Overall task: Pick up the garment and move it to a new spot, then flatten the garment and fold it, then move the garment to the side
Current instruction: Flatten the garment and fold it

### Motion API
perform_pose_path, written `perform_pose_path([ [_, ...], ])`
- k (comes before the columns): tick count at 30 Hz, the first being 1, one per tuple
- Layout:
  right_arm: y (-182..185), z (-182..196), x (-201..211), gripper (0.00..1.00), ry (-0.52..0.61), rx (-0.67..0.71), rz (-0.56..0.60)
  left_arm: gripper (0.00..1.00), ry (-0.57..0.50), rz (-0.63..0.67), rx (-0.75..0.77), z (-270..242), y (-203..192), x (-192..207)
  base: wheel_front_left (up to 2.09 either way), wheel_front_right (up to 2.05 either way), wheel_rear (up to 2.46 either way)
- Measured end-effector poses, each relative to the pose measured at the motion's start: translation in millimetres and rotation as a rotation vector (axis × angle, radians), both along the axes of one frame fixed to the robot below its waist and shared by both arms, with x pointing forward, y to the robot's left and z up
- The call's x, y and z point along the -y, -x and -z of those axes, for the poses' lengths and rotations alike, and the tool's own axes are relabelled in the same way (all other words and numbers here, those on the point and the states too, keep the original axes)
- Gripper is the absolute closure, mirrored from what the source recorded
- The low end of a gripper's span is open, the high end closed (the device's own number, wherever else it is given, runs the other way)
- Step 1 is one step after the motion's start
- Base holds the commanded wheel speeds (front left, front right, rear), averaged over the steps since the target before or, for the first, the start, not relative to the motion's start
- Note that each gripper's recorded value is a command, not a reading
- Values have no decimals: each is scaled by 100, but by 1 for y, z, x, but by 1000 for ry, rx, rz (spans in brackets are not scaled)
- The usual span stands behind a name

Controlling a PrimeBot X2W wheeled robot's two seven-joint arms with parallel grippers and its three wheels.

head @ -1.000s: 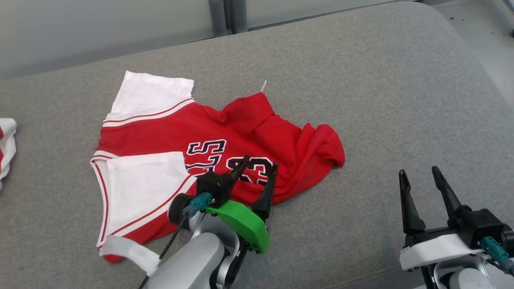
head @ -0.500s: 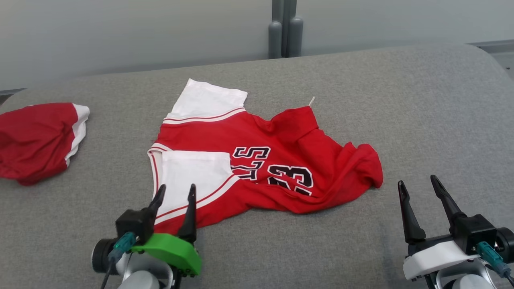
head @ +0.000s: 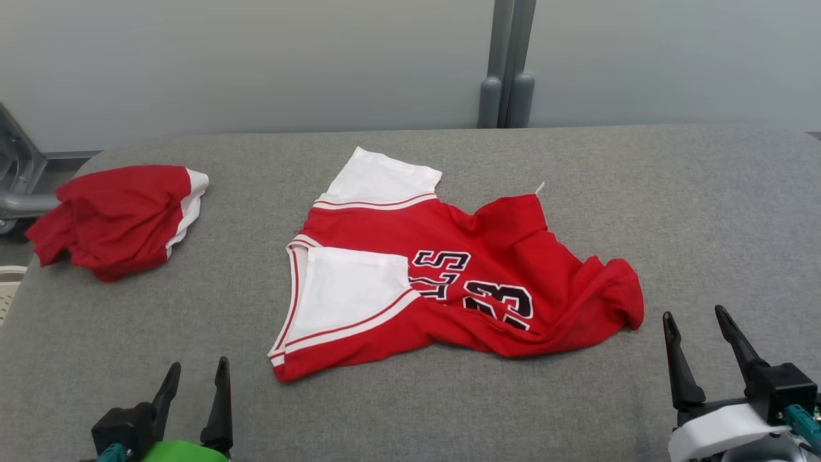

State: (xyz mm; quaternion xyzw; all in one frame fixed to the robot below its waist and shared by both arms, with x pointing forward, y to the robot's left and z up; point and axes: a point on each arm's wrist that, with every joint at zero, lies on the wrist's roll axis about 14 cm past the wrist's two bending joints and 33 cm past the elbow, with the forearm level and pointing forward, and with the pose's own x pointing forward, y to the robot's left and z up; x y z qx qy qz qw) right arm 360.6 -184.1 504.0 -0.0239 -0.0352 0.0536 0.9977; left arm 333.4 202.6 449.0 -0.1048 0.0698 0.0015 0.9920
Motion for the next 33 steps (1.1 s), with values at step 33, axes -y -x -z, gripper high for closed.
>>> perform_pose_path([
  [33,-44,11,9,0,-37,-41,44,0,61,-4,27,3,-25,3,0,0,0],
])
